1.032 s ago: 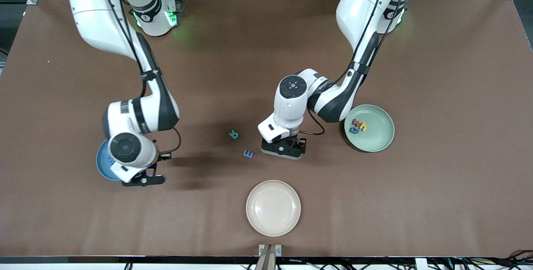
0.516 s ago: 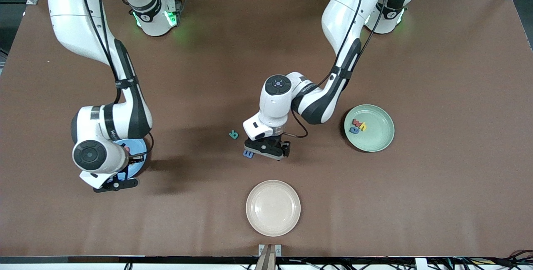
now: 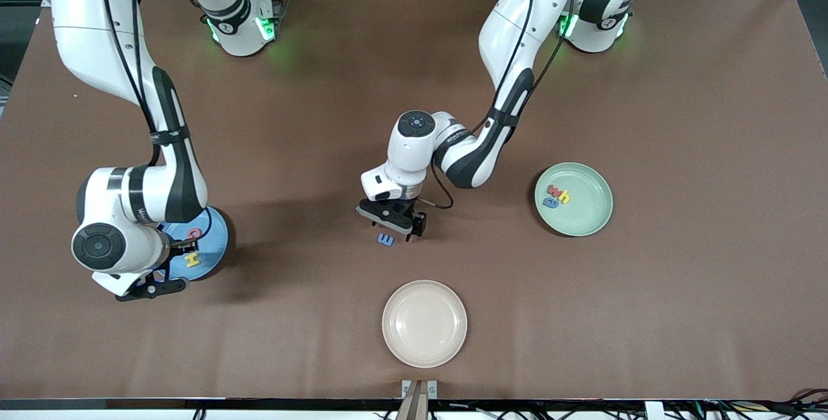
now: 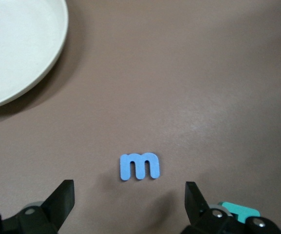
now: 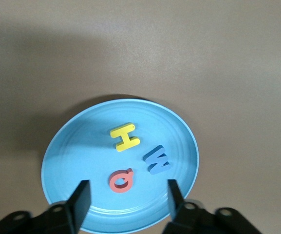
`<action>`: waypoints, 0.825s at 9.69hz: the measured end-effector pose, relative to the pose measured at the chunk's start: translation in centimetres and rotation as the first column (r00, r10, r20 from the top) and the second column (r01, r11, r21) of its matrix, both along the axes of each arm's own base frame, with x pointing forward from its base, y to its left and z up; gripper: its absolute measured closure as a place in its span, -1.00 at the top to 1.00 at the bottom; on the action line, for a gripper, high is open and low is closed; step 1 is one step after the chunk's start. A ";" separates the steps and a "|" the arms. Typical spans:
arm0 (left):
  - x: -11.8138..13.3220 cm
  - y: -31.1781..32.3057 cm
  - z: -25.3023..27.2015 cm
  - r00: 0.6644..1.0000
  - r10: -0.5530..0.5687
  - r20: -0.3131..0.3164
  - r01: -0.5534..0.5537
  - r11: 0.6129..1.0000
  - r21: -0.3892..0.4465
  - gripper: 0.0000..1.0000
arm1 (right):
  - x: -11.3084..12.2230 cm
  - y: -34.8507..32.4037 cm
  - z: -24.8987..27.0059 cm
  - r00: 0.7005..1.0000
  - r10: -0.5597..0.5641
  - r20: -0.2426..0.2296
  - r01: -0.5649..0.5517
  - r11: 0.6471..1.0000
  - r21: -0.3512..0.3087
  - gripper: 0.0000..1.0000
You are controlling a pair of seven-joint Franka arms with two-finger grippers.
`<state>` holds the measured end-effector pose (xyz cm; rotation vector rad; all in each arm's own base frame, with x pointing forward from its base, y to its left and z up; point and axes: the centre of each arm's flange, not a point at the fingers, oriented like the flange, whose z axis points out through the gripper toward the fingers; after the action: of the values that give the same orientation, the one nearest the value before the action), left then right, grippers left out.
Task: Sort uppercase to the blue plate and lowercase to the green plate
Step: 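Lower the left gripper and grasp the blue lowercase m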
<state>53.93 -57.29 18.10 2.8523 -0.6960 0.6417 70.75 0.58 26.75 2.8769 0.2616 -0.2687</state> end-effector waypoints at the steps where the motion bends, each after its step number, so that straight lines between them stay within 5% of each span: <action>1: 0.3 -0.1 0.5 1.000 -0.009 0.015 0.009 1.000 -0.008 1.00 | 0.0 0.1 0.0 1.000 0.002 0.000 -0.002 1.000 0.001 0.88; 2: 0.7 0.0 0.7 0.999 -0.008 0.034 0.009 1.000 -0.019 1.00 | 0.0 0.2 0.0 1.000 0.002 0.001 -0.002 1.000 0.002 1.00; 8: 2.8 2.0 -1.3 0.996 0.013 0.087 -0.009 0.999 -0.045 1.00 | -0.2 -0.3 -0.6 1.000 -0.005 -0.008 0.005 1.000 0.002 1.00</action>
<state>56.72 -55.28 16.81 2.8037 -0.6703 0.7769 70.54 0.30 26.14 2.8789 0.2565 -0.2807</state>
